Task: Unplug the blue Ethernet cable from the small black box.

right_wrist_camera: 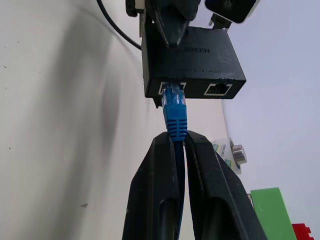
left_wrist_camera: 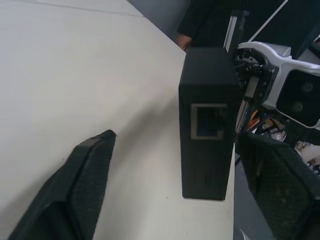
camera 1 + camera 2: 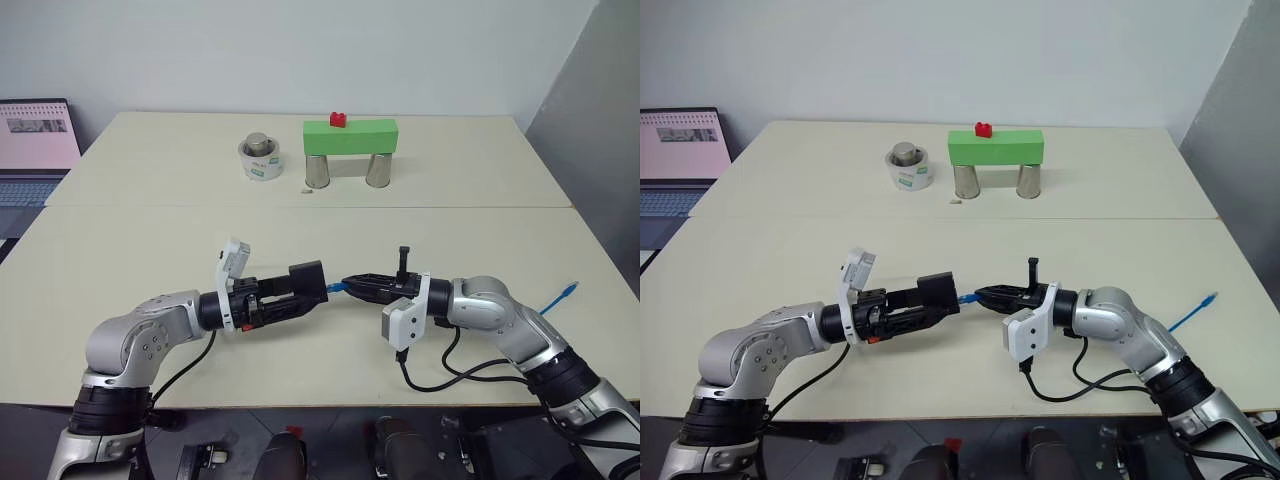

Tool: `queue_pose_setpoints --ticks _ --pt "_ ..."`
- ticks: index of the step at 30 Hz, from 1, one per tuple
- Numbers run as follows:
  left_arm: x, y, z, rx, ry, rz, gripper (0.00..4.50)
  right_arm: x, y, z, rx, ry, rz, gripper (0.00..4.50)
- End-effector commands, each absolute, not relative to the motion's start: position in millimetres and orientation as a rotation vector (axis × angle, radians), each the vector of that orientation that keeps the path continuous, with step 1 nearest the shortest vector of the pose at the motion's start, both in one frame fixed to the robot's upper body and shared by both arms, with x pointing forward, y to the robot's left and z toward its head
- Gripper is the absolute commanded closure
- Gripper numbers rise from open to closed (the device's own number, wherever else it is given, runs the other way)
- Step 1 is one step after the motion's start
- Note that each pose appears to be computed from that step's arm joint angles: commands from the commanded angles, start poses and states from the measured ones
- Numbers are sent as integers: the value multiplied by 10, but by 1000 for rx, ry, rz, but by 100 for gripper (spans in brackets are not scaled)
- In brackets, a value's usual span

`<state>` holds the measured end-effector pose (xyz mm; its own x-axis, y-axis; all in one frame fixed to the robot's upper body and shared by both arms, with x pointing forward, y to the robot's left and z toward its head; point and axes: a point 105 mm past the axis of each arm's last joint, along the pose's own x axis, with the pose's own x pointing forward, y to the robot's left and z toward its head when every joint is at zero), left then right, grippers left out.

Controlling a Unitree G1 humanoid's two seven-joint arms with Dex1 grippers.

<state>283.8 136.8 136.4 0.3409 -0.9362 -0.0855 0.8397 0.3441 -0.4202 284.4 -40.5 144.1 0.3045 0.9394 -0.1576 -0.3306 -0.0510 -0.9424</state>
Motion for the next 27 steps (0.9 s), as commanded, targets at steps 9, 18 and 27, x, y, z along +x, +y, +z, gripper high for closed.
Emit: queue_pose_setpoints --ticks 9,18,27 --pt "2806 1355 1507 -332 281 -1243 322 2854 -391 1602 -1244 -801 1131 450" --pt "2862 1339 1514 -259 266 -1263 371 2767 -465 1567 -1223 -750 1213 300" --pt "2798 1172 1571 -28 192 -1442 371 2541 -621 1874 -393 -150 1356 196"
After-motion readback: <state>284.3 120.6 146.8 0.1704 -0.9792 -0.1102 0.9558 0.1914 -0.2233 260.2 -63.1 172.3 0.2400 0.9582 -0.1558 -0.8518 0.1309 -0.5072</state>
